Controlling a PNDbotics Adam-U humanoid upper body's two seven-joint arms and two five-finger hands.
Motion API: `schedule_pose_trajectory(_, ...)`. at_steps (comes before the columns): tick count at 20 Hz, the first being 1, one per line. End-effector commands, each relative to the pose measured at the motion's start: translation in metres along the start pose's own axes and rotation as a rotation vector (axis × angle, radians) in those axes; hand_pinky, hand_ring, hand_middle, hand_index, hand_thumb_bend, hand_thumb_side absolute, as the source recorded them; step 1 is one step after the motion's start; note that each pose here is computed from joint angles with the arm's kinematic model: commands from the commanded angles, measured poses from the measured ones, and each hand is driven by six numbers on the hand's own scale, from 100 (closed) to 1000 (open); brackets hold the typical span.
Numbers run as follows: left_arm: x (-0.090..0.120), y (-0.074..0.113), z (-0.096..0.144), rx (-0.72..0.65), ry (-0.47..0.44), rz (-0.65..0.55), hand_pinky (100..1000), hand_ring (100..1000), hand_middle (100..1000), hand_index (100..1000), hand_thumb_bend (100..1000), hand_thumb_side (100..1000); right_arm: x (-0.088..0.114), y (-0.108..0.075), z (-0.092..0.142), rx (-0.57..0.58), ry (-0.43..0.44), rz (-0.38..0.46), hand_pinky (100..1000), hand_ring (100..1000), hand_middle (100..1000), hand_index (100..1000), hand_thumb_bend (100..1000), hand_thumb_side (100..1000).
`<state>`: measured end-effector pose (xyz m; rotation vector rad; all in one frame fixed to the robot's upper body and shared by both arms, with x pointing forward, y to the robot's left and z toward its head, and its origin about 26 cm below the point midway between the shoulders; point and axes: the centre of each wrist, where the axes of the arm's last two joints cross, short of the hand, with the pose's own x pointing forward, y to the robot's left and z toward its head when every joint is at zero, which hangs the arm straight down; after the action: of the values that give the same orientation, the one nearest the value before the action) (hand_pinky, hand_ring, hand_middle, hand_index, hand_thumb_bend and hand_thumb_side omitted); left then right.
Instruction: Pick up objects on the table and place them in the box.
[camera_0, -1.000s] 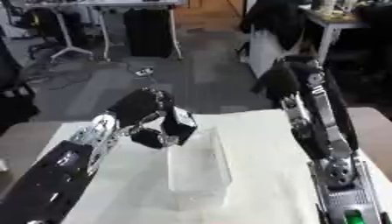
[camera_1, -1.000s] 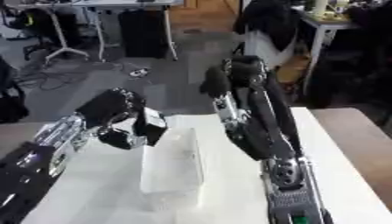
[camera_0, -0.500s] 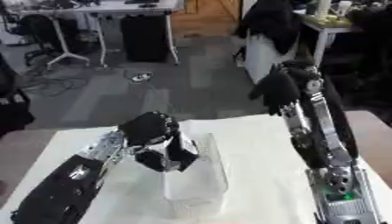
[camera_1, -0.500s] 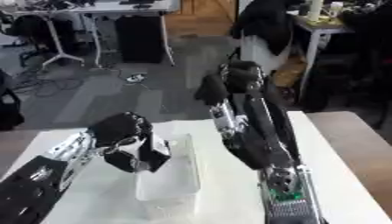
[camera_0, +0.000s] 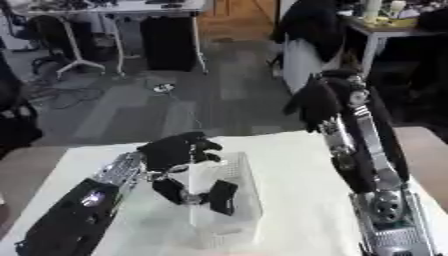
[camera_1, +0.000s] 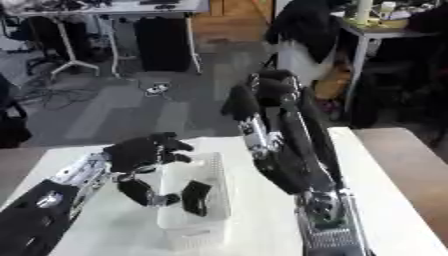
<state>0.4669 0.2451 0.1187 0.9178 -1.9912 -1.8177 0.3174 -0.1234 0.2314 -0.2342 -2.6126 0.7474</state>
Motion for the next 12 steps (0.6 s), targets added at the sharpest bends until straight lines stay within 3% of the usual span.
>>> schedule_pose_trajectory(1,-0.020,0.031,0.027,0.214,0.179,0.034,514,645,754,809,170,1000,0.004,-0.008,-0.003,-0.027,-0.015,0.022,100,216,291,479,221,1000)
schedule_pose_trajectory(2,-0.021,0.038,0.037,0.274,0.232,0.057,514,645,754,809,170,1000,0.003,-0.009,-0.003,-0.030,-0.010,0.028,100,216,291,479,221,1000)
schedule_pose_trajectory(3,-0.022,0.044,0.047,0.364,0.291,0.102,274,462,533,654,134,985,0.002,-0.011,-0.002,-0.032,-0.004,0.037,100,217,291,478,222,1000)
schedule_pose_trajectory(6,-0.015,0.058,0.077,0.571,0.417,0.243,177,403,479,600,125,966,-0.002,-0.015,0.000,-0.042,0.018,0.061,100,216,291,479,222,1000)
schedule_pose_trajectory(12,0.024,0.092,0.102,0.759,0.487,0.421,196,404,479,616,125,985,-0.010,-0.023,0.004,-0.060,0.056,0.098,100,215,291,479,227,1000)
